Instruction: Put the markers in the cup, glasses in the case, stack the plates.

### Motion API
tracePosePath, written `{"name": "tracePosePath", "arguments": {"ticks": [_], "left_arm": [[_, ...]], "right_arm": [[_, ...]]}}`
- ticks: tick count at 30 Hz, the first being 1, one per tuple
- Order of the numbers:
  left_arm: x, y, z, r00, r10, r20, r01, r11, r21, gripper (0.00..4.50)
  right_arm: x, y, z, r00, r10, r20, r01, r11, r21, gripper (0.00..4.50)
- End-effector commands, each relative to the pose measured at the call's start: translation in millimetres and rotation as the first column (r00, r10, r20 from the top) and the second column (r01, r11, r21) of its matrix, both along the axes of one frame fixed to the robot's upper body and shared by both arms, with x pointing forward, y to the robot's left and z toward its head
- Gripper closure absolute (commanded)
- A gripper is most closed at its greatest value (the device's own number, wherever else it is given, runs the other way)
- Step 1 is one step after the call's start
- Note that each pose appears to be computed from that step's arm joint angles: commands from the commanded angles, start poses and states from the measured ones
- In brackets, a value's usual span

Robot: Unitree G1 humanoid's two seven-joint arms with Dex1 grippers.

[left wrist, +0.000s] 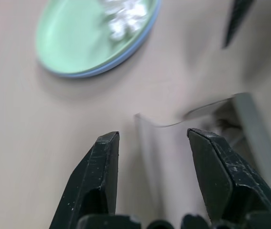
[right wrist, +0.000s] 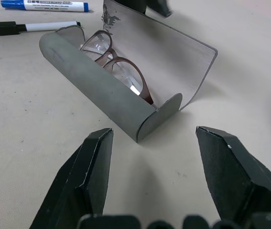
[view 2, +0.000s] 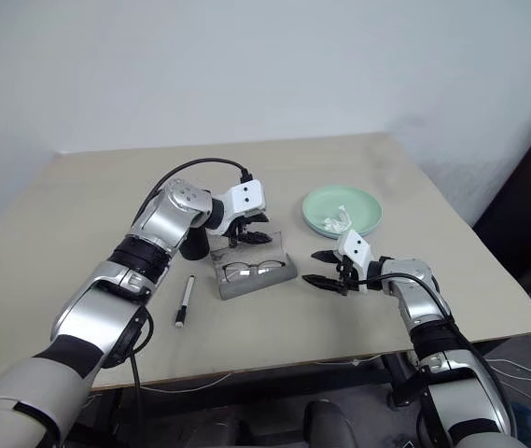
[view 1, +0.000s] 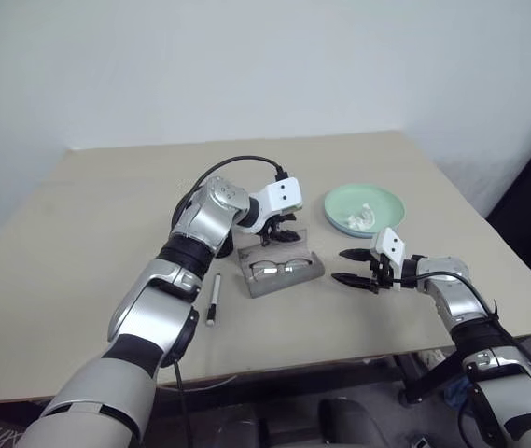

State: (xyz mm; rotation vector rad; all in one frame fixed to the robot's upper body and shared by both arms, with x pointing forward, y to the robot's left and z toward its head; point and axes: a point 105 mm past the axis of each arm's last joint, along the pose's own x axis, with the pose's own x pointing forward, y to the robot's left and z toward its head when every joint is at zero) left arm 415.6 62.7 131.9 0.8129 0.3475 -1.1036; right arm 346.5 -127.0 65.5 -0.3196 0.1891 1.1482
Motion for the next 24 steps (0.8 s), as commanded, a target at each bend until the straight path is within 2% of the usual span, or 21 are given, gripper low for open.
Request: {"name": "tracePosePath", "arguments": {"ticks": [1,4,5,8,11,18,24], "left_arm": [[9.4,5.3,12.8,0.995,0.000,0.102,-0.005,0.999,0.053,3.34],[14.5,9.9,8.8,0.991,0.022,0.134,-0.034,0.996,0.087,4.38],[15.7,10.9,8.0,0.990,0.029,0.140,-0.042,0.995,0.092,4.46],[18.5,19.0,-3.2,0.987,0.039,0.155,-0.066,0.983,0.169,4.46],[12.1,20.1,-14.8,0.992,-0.017,0.128,-0.013,0.973,0.230,4.46],[-3.2,16.6,-20.7,0.993,-0.108,0.039,0.096,0.968,0.234,4.46],[-21.7,10.1,-17.9,0.980,-0.194,-0.036,0.198,0.965,0.173,4.46]], "right_arm": [[5.4,1.3,14.2,0.999,0.006,0.050,-0.006,1.000,0.011,1.48],[5.3,0.9,14.3,0.999,0.005,0.050,-0.006,1.000,0.010,1.48],[5.3,0.8,14.3,0.999,0.005,0.050,-0.006,1.000,0.009,1.48],[5.1,0.4,14.2,0.999,0.005,0.049,-0.005,1.000,0.008,1.48],[5.4,0.0,14.4,0.999,0.004,0.050,-0.004,1.000,0.007,1.48],[5.3,-1.5,14.6,0.999,0.002,0.050,-0.002,1.000,0.008,1.48],[5.5,-2.0,14.7,0.999,0.003,0.050,-0.004,1.000,0.007,1.48]]}}
